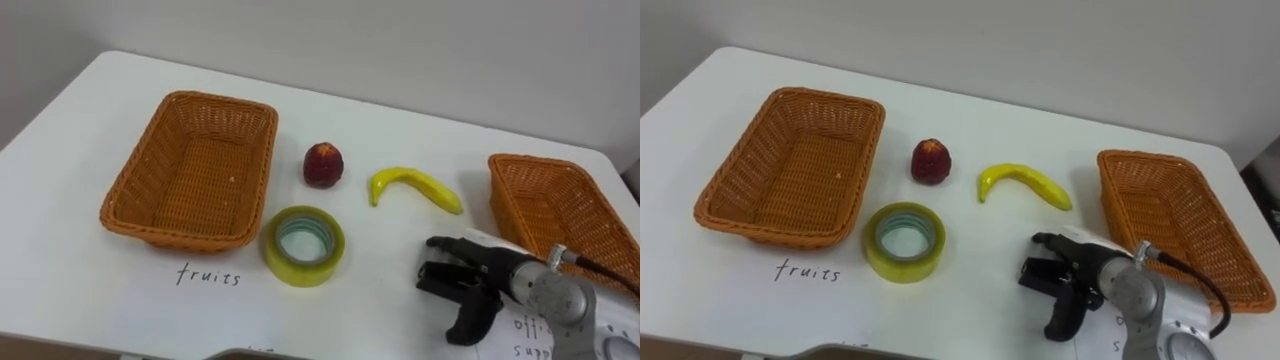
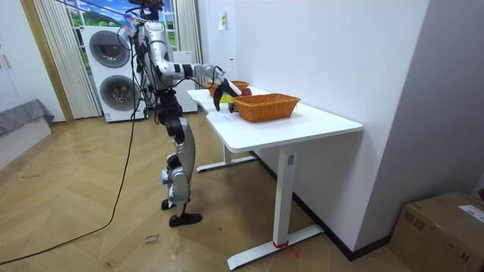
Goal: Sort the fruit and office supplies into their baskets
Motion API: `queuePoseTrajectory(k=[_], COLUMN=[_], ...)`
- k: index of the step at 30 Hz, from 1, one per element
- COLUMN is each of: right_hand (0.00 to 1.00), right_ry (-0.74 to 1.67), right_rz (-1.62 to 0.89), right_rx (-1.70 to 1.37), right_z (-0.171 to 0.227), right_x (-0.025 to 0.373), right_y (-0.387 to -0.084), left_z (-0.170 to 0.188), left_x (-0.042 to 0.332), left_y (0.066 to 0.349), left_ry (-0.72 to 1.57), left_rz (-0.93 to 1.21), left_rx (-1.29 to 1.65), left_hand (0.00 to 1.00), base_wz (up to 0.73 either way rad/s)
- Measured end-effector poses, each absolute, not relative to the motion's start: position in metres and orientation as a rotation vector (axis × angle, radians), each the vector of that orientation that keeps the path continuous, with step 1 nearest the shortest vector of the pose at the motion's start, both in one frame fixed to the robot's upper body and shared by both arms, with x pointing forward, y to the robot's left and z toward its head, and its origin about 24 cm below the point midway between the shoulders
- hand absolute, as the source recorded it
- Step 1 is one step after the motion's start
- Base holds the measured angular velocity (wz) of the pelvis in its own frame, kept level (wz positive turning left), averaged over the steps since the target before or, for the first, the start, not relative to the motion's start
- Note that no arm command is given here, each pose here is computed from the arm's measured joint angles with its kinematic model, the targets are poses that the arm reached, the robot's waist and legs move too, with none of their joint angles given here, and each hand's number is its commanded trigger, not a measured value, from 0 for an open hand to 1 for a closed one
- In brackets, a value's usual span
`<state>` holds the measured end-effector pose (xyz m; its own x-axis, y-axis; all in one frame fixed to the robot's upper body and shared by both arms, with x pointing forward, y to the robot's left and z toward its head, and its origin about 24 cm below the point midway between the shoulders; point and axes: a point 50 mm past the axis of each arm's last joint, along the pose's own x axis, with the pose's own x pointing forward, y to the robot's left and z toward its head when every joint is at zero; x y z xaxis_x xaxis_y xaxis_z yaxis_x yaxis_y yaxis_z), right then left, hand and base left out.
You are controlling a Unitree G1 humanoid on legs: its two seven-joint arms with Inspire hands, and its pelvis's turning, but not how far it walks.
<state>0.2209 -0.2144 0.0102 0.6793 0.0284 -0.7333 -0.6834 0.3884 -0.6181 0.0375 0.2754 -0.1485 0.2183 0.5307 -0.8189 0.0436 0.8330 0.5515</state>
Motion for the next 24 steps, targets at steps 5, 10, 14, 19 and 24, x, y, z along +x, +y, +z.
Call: queuePoseTrajectory(k=[5, 10, 14, 19, 24], right_hand=[1.0, 1.0, 1.0, 1.0, 1.0], right_ry=[0.703, 0.711, 0.709, 0.714, 0.72], right_rz=[0.431, 0.4, 0.4, 0.399, 0.396], right_rx=[-1.144, -1.173, -1.172, -1.156, -1.136], right_z=[0.0098, 0.0079, 0.0082, 0.0075, 0.007], right_x=[0.229, 0.2304, 0.2304, 0.2289, 0.2286], right_y=[-0.2202, -0.2226, -0.2225, -0.2235, -0.2237], left_z=[-0.1481, -0.1473, -0.1467, -0.1466, -0.1466], left_x=[0.0378, 0.0392, 0.0409, 0.0406, 0.0409], left_y=[0.2752, 0.2758, 0.276, 0.276, 0.276], left_ry=[1.317, 1.307, 1.3, 1.299, 1.298], left_rz=[0.372, 0.382, 0.385, 0.386, 0.386], left_rx=[0.533, 0.542, 0.544, 0.545, 0.546], left_hand=[0.0, 0.0, 0.0, 0.0, 0.0], base_wz=[0.08, 0.02, 0.0, 0.0, 0.0])
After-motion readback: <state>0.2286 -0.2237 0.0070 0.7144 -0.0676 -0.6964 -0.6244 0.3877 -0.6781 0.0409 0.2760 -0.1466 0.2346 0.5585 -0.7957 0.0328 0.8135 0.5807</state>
